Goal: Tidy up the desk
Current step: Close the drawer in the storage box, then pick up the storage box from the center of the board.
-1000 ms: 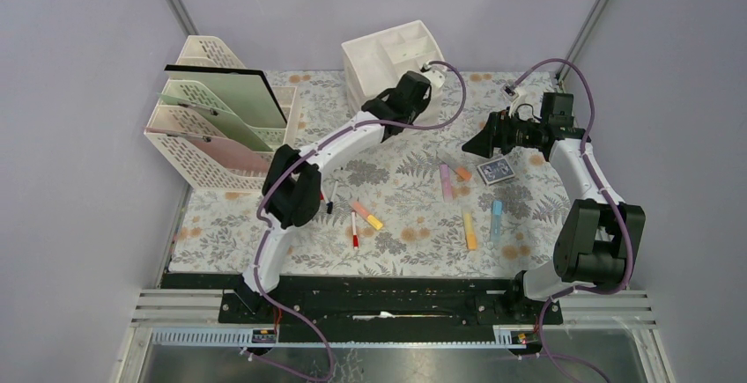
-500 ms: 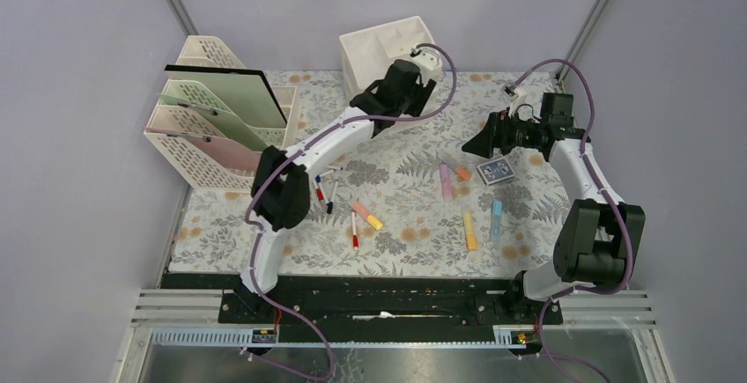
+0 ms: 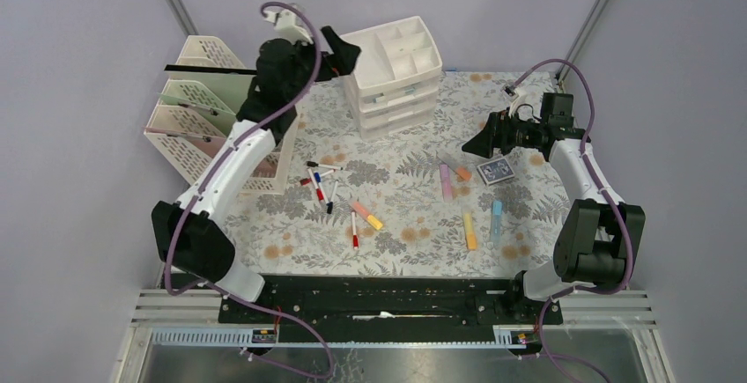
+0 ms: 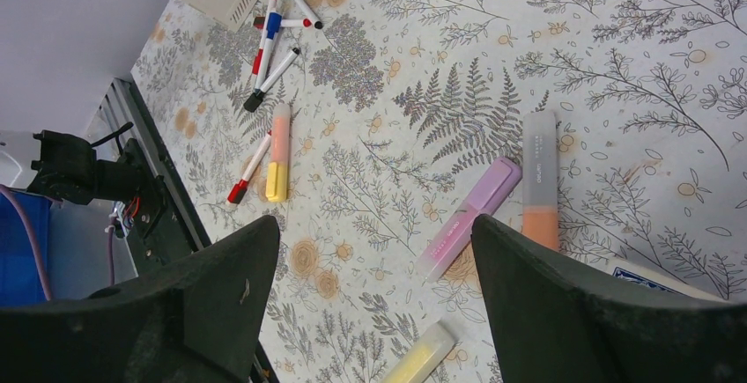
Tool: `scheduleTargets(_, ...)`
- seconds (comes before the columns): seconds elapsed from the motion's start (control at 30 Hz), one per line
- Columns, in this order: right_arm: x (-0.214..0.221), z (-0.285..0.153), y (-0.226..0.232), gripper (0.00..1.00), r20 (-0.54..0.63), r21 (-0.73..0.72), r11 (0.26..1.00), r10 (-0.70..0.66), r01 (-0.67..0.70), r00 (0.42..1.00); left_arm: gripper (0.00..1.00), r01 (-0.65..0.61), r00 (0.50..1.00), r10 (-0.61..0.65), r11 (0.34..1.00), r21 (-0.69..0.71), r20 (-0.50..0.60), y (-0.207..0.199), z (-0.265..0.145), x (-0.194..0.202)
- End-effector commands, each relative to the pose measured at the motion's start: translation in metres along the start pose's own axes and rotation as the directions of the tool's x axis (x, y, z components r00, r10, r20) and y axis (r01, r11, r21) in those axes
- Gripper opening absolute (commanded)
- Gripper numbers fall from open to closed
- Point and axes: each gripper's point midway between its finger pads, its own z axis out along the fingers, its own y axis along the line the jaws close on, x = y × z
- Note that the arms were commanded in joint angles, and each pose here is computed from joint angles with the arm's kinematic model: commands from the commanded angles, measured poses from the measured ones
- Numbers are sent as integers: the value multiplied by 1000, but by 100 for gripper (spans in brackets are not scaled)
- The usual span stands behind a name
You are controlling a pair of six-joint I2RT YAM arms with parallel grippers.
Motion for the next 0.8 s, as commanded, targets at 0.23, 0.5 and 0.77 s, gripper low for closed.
scheduleTargets(0.23,-13,-2,5,85,31,-30,999,-40,41,999,99,382,909,-408,898,-220,-90,72,28,32)
scheduleTargets(0.5,-14,1,6,85,42,-44,999,-29,31,999,98,356,896,-427,855,-377,-122,100,65,63)
scheduleTargets(0.77,-13,2,5,85,40,-47,998,-26,28,999,93,262,932,-351,822,-506,-87,106,87,74)
